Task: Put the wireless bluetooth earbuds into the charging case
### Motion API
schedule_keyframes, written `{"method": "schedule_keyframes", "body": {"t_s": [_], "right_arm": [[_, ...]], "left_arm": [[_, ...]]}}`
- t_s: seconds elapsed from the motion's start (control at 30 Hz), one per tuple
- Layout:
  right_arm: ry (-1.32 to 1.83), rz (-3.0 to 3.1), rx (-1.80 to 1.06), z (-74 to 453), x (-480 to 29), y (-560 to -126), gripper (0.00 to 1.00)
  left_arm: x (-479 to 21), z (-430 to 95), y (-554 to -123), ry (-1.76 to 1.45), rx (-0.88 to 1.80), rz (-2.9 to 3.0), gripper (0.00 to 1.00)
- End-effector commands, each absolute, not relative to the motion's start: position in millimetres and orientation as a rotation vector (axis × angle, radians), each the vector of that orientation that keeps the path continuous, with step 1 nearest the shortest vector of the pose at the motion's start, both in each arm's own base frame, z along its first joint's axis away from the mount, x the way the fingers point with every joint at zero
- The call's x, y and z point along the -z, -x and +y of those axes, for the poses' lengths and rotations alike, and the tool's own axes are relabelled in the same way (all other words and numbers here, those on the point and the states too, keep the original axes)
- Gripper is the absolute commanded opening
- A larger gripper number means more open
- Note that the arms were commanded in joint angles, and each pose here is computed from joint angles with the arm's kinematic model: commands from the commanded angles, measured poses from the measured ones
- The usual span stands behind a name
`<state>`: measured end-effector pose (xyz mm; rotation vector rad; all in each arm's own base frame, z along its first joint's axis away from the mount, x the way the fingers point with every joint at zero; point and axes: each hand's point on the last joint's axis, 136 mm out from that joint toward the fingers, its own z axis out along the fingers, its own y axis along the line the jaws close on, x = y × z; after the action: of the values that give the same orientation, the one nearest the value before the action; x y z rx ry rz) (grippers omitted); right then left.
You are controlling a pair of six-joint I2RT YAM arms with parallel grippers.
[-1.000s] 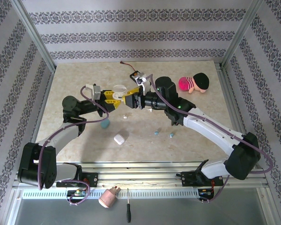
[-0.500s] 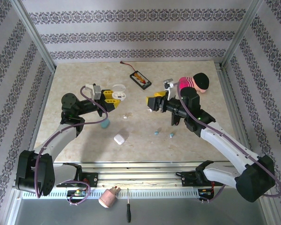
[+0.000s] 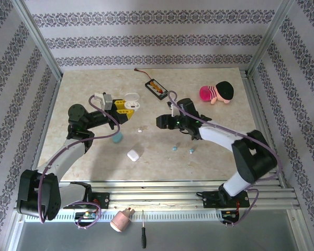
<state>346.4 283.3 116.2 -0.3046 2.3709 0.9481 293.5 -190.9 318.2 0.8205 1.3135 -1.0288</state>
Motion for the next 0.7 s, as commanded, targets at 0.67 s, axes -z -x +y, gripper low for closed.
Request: {"method": "schedule_keyframes", "body": {"t_s": [0.67], "right_arm": [[0.555,2.42,-0.576,383.4,-44.4,-375.3,0.44]], "left_arm": [[-366.2,-191.8,-270.1,-0.874,0.971,1.162,0.28]]}}
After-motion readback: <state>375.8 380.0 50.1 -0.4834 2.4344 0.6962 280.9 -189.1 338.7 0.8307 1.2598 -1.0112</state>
